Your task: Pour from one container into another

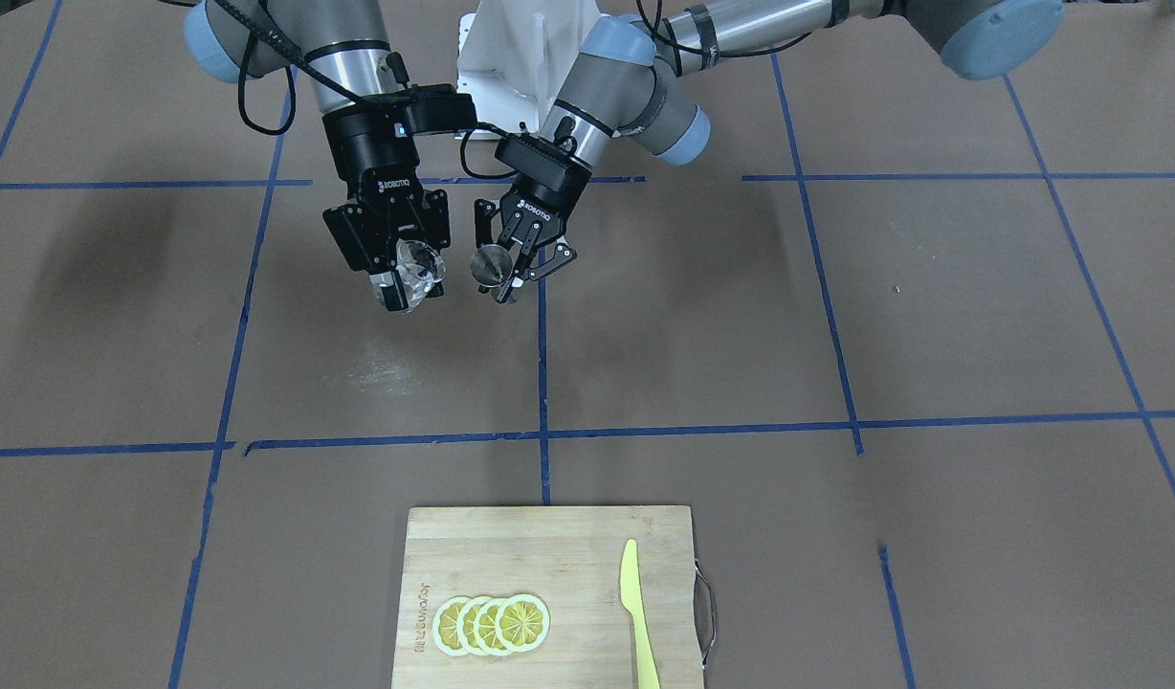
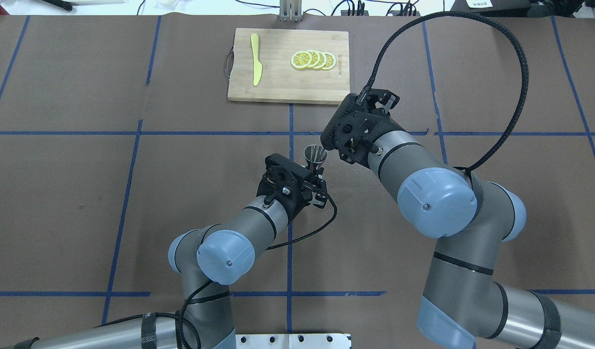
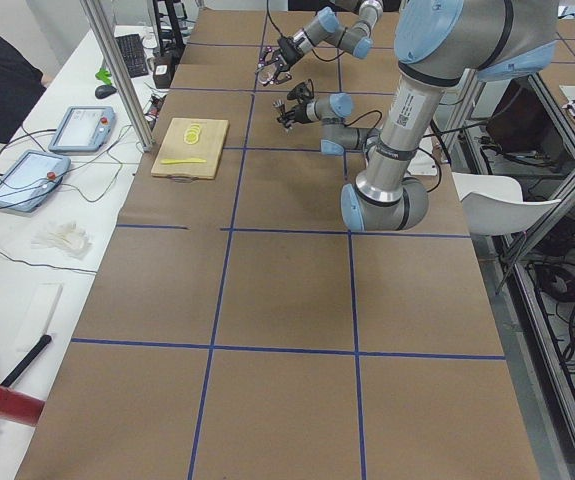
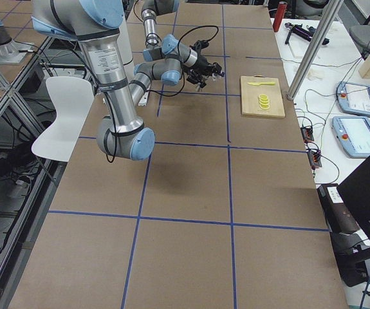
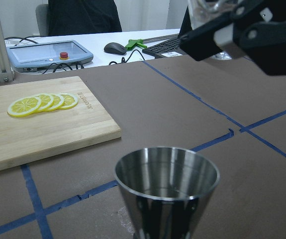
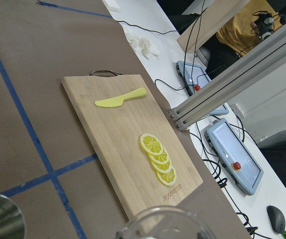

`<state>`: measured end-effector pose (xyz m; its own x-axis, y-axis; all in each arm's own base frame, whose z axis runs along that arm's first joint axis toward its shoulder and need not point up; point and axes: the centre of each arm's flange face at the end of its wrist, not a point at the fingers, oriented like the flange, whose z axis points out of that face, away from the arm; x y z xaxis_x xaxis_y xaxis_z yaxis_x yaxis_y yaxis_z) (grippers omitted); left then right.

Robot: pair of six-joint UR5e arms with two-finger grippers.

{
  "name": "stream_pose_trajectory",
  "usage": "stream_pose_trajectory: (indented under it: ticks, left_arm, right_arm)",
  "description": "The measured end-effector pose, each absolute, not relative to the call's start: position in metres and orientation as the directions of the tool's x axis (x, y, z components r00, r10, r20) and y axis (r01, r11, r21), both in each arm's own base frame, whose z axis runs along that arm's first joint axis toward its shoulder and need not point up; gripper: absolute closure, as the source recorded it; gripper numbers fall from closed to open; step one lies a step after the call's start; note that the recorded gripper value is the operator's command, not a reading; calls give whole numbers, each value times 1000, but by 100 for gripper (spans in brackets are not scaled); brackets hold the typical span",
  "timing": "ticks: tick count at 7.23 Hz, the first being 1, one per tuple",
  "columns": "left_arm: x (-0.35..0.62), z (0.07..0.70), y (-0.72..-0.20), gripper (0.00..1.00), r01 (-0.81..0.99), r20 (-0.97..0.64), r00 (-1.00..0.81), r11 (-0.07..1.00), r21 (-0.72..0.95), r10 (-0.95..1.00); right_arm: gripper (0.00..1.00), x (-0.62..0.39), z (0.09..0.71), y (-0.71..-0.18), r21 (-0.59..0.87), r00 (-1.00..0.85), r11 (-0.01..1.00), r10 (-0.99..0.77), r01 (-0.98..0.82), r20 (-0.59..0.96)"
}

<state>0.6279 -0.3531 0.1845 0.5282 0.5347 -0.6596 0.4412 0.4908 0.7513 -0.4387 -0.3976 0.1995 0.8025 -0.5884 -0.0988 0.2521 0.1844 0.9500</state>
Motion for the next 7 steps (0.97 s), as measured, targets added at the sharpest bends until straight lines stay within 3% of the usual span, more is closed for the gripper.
stream_pose_trajectory:
  ticks: [7]
  left_arm:
    - [631,185,-353,100,429,-645,538,482,764,543]
  right_arm:
    - [100,-467,175,-372,900,779,93,-544,426,-312]
